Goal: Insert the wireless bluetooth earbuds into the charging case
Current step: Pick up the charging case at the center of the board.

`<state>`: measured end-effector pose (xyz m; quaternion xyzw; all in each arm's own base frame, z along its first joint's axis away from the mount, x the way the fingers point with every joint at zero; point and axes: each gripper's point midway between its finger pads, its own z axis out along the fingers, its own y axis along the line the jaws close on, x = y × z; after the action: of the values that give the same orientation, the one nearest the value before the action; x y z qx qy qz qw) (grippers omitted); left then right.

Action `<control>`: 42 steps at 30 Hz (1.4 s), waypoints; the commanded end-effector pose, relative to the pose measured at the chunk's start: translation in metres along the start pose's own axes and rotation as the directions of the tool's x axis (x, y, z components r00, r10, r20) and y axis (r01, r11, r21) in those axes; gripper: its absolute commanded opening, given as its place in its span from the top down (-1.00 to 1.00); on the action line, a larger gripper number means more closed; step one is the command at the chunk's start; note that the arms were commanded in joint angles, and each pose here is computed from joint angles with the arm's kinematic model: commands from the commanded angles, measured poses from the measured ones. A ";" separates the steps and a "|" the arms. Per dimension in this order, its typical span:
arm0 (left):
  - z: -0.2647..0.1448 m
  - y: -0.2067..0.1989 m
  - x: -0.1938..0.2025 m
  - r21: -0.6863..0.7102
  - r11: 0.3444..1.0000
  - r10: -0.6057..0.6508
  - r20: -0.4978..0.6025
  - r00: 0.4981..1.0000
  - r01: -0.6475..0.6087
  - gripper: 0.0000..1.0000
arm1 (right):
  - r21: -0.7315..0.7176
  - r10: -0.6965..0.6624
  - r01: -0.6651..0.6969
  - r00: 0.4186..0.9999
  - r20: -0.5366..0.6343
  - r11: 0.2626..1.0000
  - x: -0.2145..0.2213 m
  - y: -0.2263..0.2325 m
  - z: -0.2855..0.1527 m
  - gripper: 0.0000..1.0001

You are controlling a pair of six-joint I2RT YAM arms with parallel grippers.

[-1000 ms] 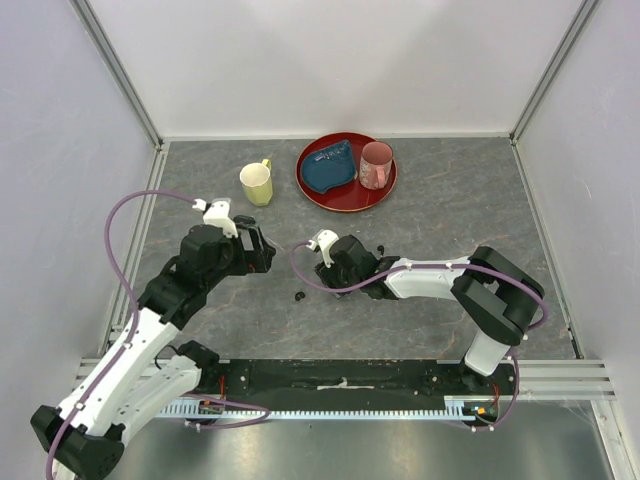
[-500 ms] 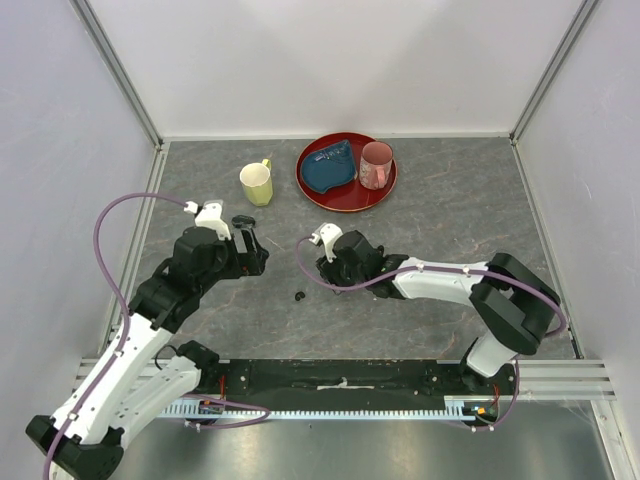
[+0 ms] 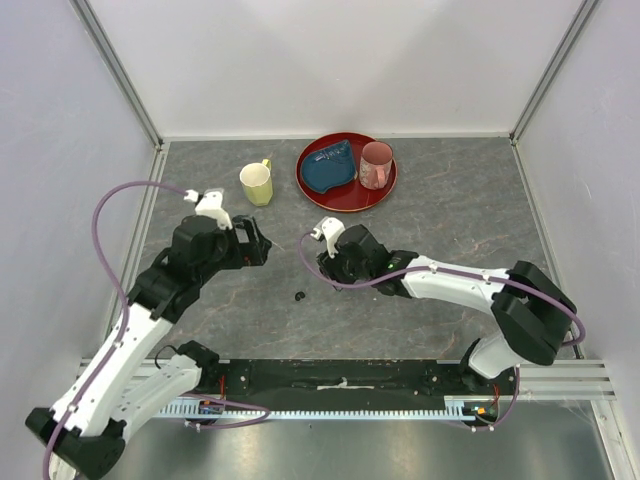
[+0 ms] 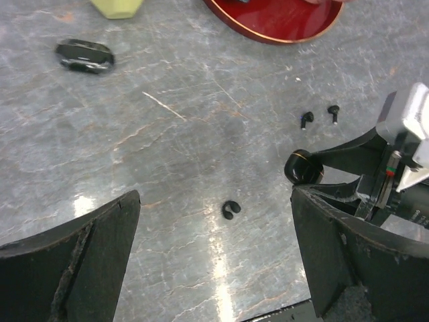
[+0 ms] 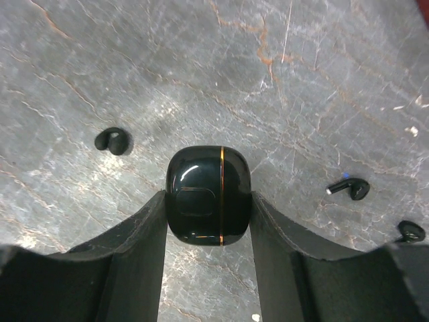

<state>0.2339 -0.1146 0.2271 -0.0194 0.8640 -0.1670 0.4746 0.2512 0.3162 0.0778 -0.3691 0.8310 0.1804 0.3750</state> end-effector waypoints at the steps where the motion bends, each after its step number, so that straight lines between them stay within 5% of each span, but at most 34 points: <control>1: 0.016 -0.030 -0.024 0.128 0.989 0.076 -0.006 0.997 -0.075 -1.00 | -0.031 -0.042 0.046 0.990 0.134 0.998 -0.053 0.006 -0.025 0.49; 13: 0.045 -0.075 -0.021 0.501 0.865 0.035 -0.117 0.992 0.029 -1.00 | -0.038 -0.133 0.148 0.955 0.266 0.988 -0.075 0.008 -0.060 0.52; 18: 0.042 -0.101 -0.006 0.669 0.738 0.056 -0.191 0.980 0.088 -0.97 | -0.065 -0.125 0.160 0.919 0.374 0.985 -0.093 0.015 -0.085 0.53; 21: 0.036 -0.110 -0.003 0.744 0.666 0.080 -0.144 0.986 0.055 -0.97 | -0.106 -0.124 0.181 0.908 0.401 0.978 -0.098 0.024 -0.094 0.53; 32: 0.033 -0.131 0.010 0.820 0.565 0.102 -0.177 0.979 0.090 -0.97 | -0.156 -0.116 0.196 0.904 0.412 0.968 -0.103 0.033 -0.100 0.53; 42: 0.046 -0.137 0.032 0.800 0.575 0.120 -0.289 0.950 0.171 -0.95 | -0.149 -0.122 0.201 0.899 0.421 0.968 -0.109 0.033 -0.100 0.53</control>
<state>0.2400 -0.2568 0.2150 0.2130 0.7574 -0.5389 0.3008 0.2235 0.3223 0.2023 -0.4232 0.7057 0.2840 0.4922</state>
